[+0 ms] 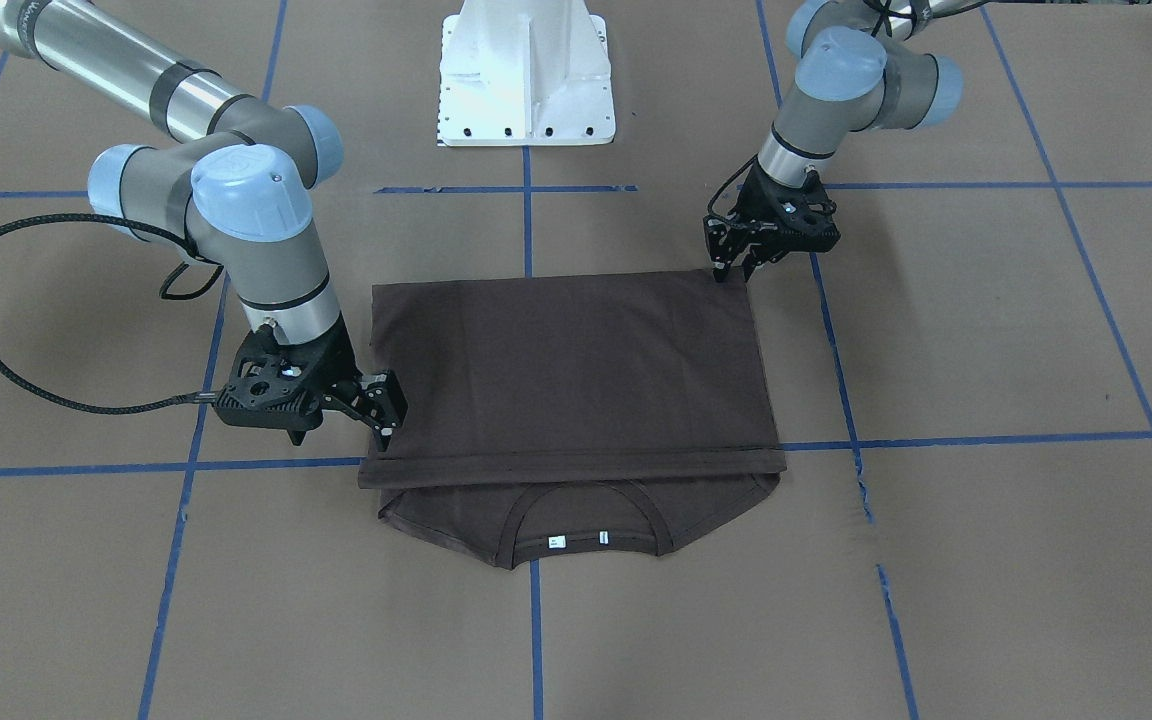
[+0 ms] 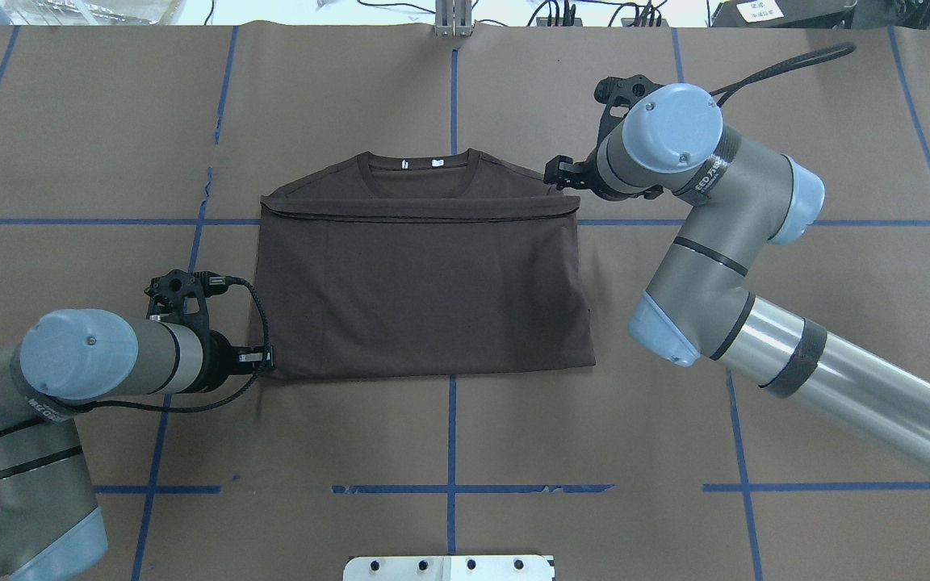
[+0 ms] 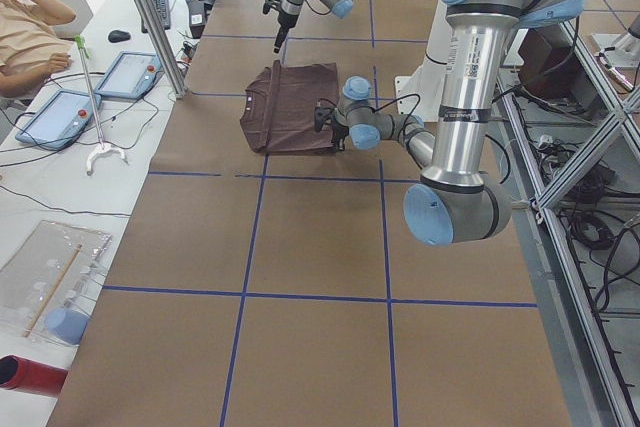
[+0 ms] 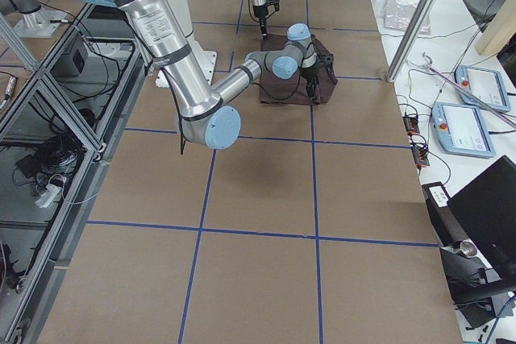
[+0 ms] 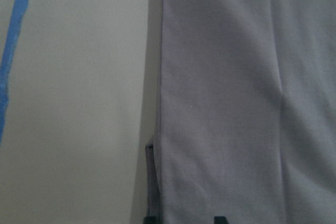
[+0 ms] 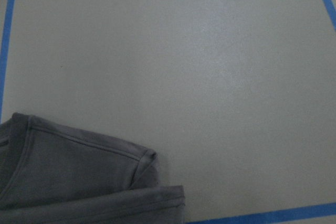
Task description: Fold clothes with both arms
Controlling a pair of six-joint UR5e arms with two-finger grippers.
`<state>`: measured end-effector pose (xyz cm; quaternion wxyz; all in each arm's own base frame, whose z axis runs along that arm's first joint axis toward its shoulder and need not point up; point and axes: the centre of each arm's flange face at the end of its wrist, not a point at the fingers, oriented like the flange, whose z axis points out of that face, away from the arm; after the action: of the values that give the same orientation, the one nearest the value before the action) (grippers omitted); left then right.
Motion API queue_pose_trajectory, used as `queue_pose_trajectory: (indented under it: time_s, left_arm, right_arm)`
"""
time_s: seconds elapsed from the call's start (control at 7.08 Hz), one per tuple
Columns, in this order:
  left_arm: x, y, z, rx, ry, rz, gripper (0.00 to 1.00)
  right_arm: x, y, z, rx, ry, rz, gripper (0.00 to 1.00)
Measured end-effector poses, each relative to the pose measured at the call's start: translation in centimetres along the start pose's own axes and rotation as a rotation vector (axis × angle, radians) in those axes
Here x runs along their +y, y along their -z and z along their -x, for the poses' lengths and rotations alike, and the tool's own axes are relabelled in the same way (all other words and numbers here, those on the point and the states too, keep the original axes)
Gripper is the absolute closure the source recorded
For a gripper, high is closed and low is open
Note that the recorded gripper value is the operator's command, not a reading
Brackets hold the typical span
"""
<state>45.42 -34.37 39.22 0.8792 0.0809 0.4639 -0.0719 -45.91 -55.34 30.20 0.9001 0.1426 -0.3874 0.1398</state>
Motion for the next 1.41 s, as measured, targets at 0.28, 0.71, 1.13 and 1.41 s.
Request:
queue_pose_trajectory:
  time_s: [0.28, 0.71, 1.13, 1.41]
  left_arm:
    - [0.1, 0.0, 0.3, -0.005, -0.004, 0.000, 1.00]
    - [-4.5, 0.3, 4.1, -0.067, -0.107, -0.062, 1.00]
    - [-19.8, -0.8, 9.0, -0.211, -0.213, -0.199, 1.00]
    - [-32.0, -4.4, 6.5, -0.259, -0.190, -0.273, 1.00]
  right_arm:
    - [0.0, 0.0, -0.1, 0.000, 0.000, 0.000, 0.00]
    - [0.0, -0.1, -0.1, 0.002, 0.000, -0.001, 0.00]
    - [0.1, 0.0, 0.0, 0.001, 0.000, -0.003, 0.00]
    - [0.1, 0.6, 0.3, -0.010, -0.003, -0.008, 0.00]
